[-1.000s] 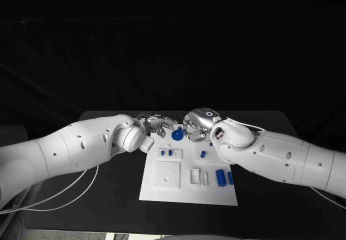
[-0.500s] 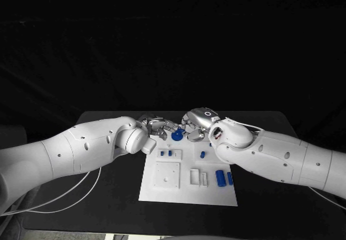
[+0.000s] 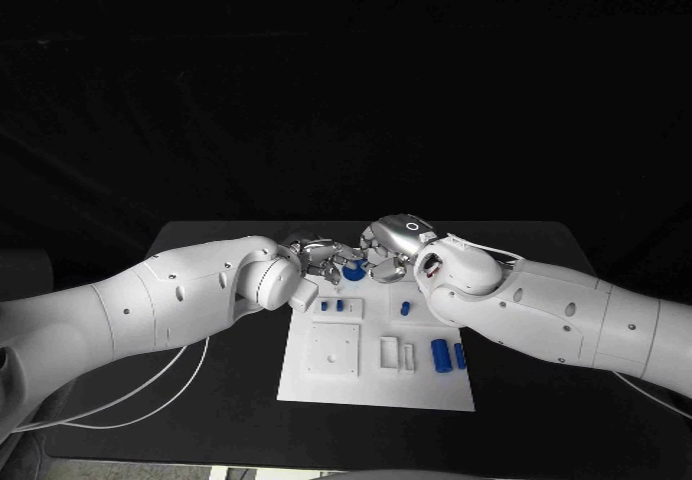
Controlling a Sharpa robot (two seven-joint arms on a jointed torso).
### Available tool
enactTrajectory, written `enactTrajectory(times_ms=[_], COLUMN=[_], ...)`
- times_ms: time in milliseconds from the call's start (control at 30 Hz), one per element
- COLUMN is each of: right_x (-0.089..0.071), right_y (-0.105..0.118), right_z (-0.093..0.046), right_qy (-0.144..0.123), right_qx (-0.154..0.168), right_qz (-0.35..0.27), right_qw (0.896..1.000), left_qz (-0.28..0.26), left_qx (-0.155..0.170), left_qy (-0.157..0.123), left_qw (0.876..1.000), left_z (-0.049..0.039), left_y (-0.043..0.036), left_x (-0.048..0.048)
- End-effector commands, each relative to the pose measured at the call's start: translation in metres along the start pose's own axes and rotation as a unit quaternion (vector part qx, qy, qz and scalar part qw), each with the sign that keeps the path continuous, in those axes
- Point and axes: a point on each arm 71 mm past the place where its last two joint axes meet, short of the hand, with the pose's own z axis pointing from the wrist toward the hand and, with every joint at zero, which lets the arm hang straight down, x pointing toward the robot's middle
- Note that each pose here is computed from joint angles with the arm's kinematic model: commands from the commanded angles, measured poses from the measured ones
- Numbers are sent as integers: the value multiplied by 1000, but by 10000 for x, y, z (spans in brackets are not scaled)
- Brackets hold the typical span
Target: Assemble the parts on the task board
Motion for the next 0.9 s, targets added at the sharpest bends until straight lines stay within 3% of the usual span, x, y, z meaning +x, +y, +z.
enactTrajectory(times_ms=[33,900], right_x=[-9,2], right_y=[10,50], right_z=[5,20], right_qy=[-4,2], right_qx=[-1,-6], right_qz=[-2,-3], right_qw=[1000,1000], left_qz=[-7,-7], left_qx=[-1,-1], left_qy=[27,25], left_qw=[1000,1000], left_z=[2,15], left_y=[-13,-26], left_x=[78,108])
